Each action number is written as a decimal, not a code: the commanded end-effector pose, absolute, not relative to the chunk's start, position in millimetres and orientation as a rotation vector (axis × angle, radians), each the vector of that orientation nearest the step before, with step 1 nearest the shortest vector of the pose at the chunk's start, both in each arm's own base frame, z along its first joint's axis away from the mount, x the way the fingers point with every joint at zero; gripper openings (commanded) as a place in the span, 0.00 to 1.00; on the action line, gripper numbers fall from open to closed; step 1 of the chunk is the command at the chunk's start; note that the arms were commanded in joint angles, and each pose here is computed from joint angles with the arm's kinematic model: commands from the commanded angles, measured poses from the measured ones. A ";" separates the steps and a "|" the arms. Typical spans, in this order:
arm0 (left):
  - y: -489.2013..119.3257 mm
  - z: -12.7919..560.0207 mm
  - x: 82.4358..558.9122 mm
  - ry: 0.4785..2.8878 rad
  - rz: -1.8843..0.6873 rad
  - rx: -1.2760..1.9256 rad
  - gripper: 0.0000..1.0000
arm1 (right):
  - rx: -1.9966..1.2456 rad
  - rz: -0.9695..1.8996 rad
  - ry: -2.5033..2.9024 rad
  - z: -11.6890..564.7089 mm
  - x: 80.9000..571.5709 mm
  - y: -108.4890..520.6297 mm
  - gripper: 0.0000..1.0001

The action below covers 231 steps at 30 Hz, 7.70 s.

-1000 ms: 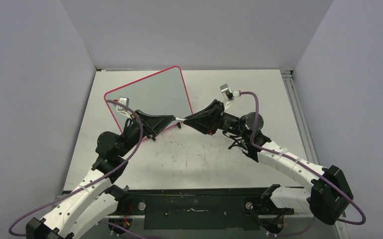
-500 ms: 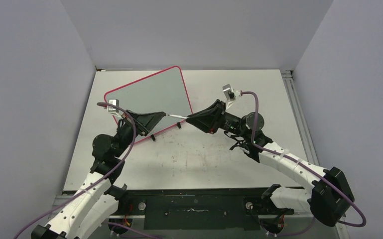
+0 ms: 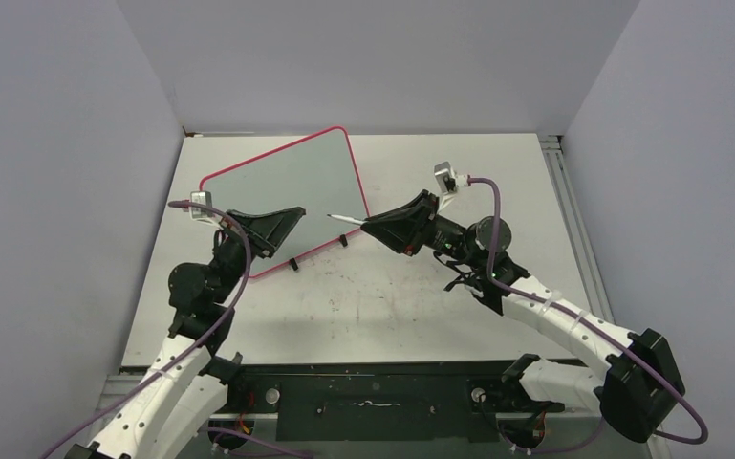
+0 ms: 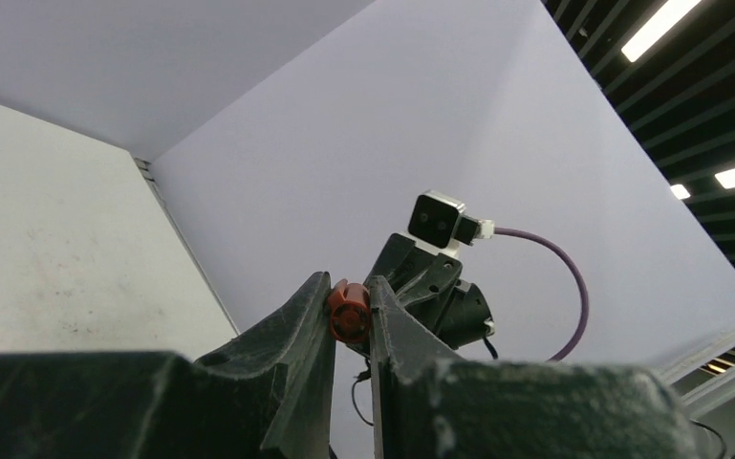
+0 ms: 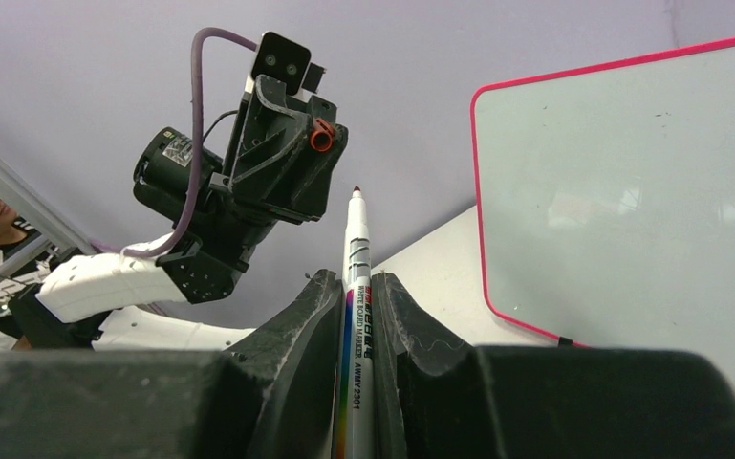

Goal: Write a sentence on the whiteboard
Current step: Place the pen cap at the center of the board, then move the whiteboard to the center of the board, then write a sentence on the whiteboard.

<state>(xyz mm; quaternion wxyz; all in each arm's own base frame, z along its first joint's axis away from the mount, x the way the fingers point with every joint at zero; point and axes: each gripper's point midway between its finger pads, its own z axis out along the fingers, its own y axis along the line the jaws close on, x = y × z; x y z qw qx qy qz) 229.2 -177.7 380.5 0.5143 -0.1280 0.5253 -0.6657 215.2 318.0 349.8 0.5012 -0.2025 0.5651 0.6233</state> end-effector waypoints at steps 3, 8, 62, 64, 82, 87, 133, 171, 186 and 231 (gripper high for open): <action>-174.7 354.1 234.4 1.476 -1.305 -0.187 0.00 | -0.425 1.312 1.349 364.7 228.5 296.5 0.05; -160.3 256.2 228.0 1.874 -0.991 -0.167 0.00 | -0.346 1.071 1.429 354.2 246.1 267.4 0.05; -198.2 67.1 208.9 2.417 -0.689 -0.150 0.65 | -0.327 1.013 1.536 320.3 249.1 269.9 0.05; -184.8 82.7 219.4 2.383 -0.660 -0.190 0.69 | -0.325 1.012 1.536 319.9 249.4 269.8 0.05; -123.0 71.7 285.4 2.192 -0.204 -0.476 0.55 | -0.311 1.025 1.522 323.3 246.7 270.0 0.05; -121.8 58.9 299.3 2.177 -0.127 -0.496 0.51 | -0.309 1.031 1.524 319.6 247.1 271.4 0.05; -126.7 18.5 313.2 2.197 0.063 -0.477 0.00 | -0.322 1.061 1.533 309.3 245.5 278.8 0.05; -234.2 35.9 273.7 2.270 -0.202 -0.231 0.50 | -0.281 0.949 1.517 324.2 248.5 258.0 0.05; -232.1 146.3 245.3 2.185 -0.441 -0.014 0.75 | -0.265 0.932 1.488 338.7 244.6 249.5 0.05; -54.1 221.2 340.7 1.945 -0.824 0.000 0.60 | -0.574 0.975 1.473 301.6 285.5 445.9 0.05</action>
